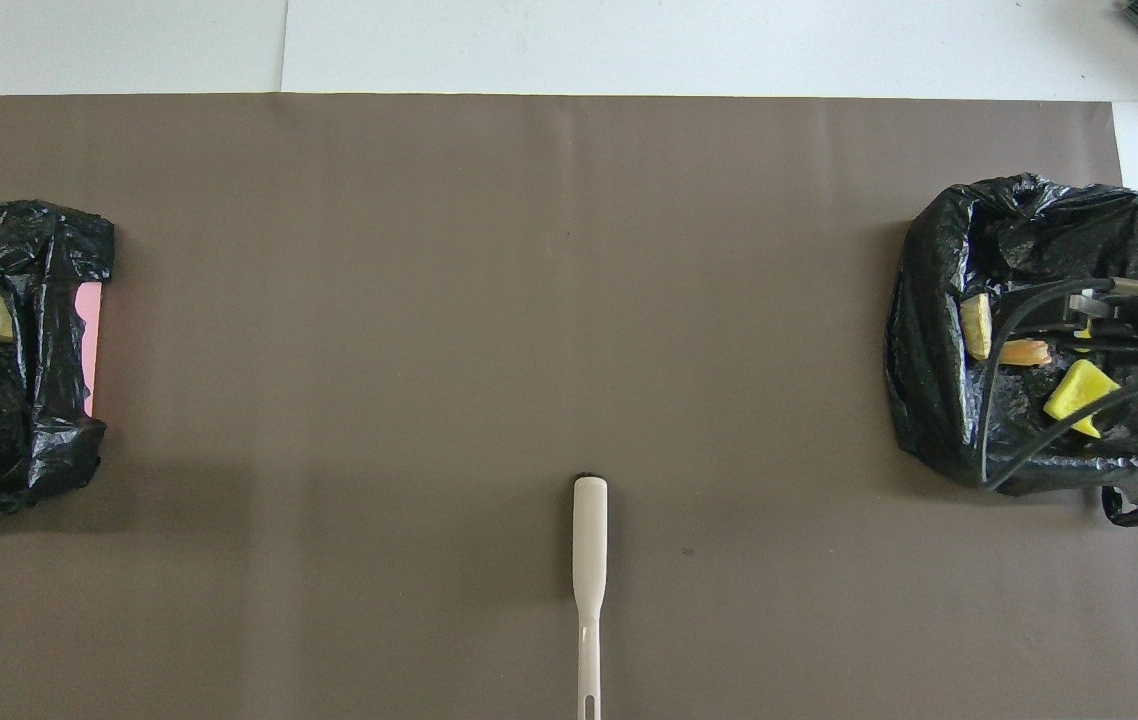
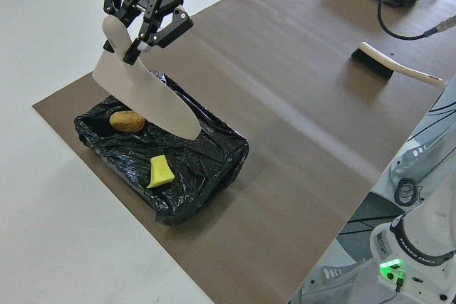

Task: Sweep and dump trash in bin
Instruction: 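Bring the dustpan back to the mat center with the left gripper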

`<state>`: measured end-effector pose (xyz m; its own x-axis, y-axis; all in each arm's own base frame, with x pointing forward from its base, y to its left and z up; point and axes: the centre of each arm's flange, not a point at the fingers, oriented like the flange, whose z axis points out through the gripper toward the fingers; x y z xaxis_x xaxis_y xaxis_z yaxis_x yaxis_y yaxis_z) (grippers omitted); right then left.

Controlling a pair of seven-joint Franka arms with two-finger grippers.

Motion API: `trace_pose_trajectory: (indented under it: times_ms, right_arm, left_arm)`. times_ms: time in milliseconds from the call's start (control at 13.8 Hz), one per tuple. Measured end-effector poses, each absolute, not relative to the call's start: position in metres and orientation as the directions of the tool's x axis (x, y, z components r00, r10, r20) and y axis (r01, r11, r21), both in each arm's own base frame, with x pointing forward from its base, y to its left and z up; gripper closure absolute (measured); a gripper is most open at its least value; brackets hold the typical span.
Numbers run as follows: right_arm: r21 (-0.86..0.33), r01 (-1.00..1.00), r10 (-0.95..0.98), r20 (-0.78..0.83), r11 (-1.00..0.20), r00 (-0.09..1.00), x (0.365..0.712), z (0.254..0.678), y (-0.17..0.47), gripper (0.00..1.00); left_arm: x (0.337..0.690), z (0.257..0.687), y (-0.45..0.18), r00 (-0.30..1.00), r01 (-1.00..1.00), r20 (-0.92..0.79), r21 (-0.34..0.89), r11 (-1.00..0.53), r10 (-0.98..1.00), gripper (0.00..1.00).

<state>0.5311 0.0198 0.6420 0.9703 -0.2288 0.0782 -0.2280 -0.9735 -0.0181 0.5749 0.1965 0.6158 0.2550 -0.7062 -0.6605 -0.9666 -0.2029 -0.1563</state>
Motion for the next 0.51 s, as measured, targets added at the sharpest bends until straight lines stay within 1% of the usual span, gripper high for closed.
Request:
trace_pose_trajectory:
  times_ms: [145,290,508]
  right_arm:
    - [-0.012,-0.233,-0.233,0.062,-0.972,0.97,0.529,0.643,0.016,0.0]
    - [-0.009,-0.23,-0.23,0.054,-0.973,0.972,0.527,0.643,0.016,0.0]
    - [-0.007,-0.193,-0.193,0.054,-0.981,0.98,0.527,0.644,0.016,0.0]
  left_arm:
    - [0.57,0.607,0.203,0.338,-0.941,-0.524,-0.171,-0.292,-0.782,0.67]
    - [0.572,0.597,0.188,0.425,-0.905,-0.418,-0.189,-0.38,-0.803,0.67]
    - [0.585,0.578,0.124,0.577,-0.817,-0.244,-0.19,-0.545,-0.78,0.67]
